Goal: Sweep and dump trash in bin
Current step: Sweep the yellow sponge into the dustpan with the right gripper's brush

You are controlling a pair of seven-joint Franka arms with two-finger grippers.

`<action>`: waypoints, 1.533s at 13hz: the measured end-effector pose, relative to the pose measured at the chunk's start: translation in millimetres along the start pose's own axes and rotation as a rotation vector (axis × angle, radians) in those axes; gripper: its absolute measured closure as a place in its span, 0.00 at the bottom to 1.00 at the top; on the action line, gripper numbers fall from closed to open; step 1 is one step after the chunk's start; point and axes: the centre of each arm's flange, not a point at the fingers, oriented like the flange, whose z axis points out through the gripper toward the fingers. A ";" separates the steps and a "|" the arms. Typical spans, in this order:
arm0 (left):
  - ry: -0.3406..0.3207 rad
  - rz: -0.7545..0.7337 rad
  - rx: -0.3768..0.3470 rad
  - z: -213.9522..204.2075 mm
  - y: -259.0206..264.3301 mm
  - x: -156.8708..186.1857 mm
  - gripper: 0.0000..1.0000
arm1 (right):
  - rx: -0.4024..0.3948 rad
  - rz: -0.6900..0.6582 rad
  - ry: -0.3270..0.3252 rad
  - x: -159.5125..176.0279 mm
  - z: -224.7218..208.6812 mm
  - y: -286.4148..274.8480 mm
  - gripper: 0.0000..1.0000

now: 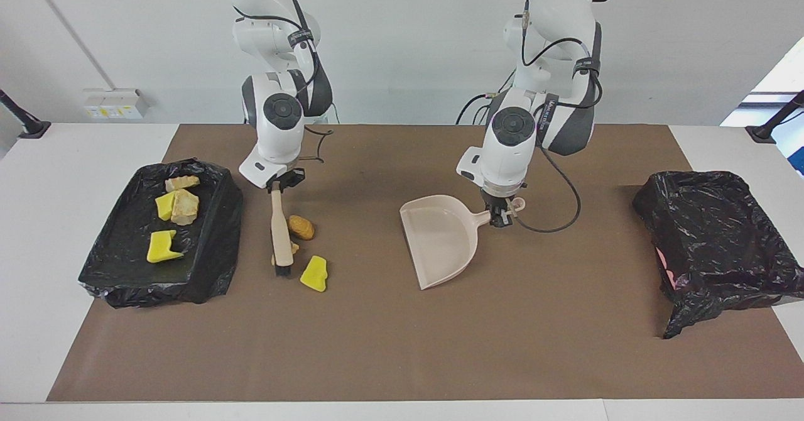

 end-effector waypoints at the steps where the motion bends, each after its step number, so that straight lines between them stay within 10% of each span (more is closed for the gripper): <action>1: -0.002 0.005 0.000 -0.1 3.2 1.5 0.69 | 0.032 -0.008 0.004 4.0 -3.7 -16.0 0.73; 13: -0.007 0.006 -0.004 4.2 10.1 -3.3 0.69 | 0.612 -0.093 -0.061 10.3 -32.3 -135.5 0.73; 20: -0.001 0.066 0.008 3.2 7.3 -5.2 0.69 | 0.716 -0.087 -0.119 -35.2 -128.0 -36.1 0.73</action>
